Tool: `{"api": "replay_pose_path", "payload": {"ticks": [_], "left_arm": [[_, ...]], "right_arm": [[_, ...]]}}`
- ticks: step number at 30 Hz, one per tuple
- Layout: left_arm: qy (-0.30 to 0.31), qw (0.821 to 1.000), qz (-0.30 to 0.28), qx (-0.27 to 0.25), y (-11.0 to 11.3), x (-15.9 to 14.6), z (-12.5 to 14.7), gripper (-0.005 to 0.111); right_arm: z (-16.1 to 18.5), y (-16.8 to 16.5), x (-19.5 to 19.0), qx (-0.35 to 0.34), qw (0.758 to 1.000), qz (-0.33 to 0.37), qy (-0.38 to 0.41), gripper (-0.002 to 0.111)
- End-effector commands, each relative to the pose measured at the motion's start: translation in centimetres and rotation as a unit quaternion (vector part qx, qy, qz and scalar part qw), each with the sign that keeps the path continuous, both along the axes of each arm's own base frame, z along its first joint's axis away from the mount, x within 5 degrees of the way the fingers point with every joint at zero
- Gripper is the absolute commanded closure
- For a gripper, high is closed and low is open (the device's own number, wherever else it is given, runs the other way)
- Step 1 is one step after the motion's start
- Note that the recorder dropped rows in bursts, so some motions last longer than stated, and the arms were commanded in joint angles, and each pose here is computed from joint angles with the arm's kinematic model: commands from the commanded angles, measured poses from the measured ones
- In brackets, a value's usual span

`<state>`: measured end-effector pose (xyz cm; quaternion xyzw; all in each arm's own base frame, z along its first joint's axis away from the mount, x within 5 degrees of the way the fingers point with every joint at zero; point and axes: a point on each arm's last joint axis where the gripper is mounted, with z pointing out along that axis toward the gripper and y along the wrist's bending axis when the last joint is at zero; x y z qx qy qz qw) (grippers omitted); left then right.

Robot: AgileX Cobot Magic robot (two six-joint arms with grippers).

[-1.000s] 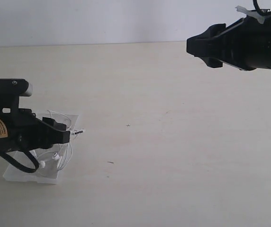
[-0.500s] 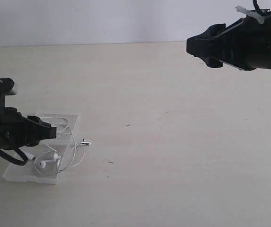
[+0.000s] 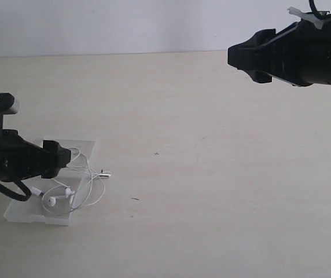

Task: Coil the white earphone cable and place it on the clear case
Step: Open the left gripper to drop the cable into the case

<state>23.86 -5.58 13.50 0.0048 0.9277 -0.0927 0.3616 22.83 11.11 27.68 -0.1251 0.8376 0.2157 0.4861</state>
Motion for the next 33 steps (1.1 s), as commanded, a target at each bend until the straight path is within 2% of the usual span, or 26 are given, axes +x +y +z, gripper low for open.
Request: {"api": "replay_pose_path", "payload": {"ticks": [1,12,22,24,30,33], "left_arm": [[-0.022,1.000,0.008,-0.009,0.2,-0.3,1.6,0.020],[-0.045,0.999,0.013,-0.015,0.3,-0.5,3.5,0.020],[-0.050,0.997,-0.053,-0.004,-1.9,-1.1,3.6,0.021],[-0.056,0.997,-0.054,-0.006,-2.0,-1.1,3.6,0.024],[-0.062,0.996,-0.057,-0.005,-2.0,-1.0,3.7,0.043],[-0.064,0.996,-0.061,-0.002,-2.0,-1.0,3.7,0.045]], "right_arm": [[-0.1,-0.2,-0.1,-0.003,1.000,-0.005,-0.001,0.052],[-0.1,-0.1,-0.2,-0.001,1.000,0.002,0.001,0.052],[-0.1,-0.1,-0.1,-0.002,1.000,0.000,0.001,0.052],[-0.1,-0.1,-0.1,-0.002,1.000,0.000,0.001,0.052],[-0.1,-0.1,-0.1,-0.002,1.000,0.000,0.001,0.052],[-0.1,-0.1,-0.1,-0.001,1.000,0.001,0.001,0.052]]}}
